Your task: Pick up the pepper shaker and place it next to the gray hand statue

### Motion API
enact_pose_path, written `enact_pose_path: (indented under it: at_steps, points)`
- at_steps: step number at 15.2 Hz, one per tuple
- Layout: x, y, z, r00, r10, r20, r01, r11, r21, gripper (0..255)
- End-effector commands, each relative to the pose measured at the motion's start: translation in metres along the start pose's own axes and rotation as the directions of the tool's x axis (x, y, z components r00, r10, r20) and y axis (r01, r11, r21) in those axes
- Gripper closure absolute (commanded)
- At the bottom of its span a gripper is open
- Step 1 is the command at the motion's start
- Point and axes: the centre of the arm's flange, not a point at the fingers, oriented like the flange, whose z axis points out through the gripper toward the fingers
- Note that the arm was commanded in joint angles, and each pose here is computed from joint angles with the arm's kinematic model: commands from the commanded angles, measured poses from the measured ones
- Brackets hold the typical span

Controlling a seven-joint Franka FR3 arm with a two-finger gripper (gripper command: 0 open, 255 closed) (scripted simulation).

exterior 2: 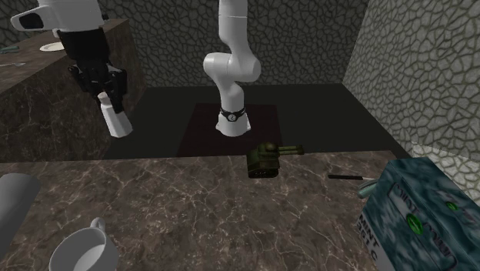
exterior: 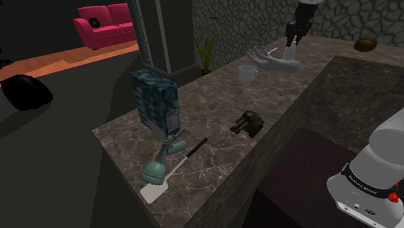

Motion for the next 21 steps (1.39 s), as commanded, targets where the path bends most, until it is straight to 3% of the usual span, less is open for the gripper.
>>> enact_pose_path:
  at_steps: [1,16,21]
  points:
    - [0.005,0.025,0.001,1.0,-0.002,0.0,0.002,1.0,0.0,255]
    - [0.029,0.223,-0.005,1.0,-0.002,0.0,0.002,1.0,0.0,255]
    - [0.027,0.224,0.021,1.0,-0.002,0.0,0.002,1.0,0.0,255]
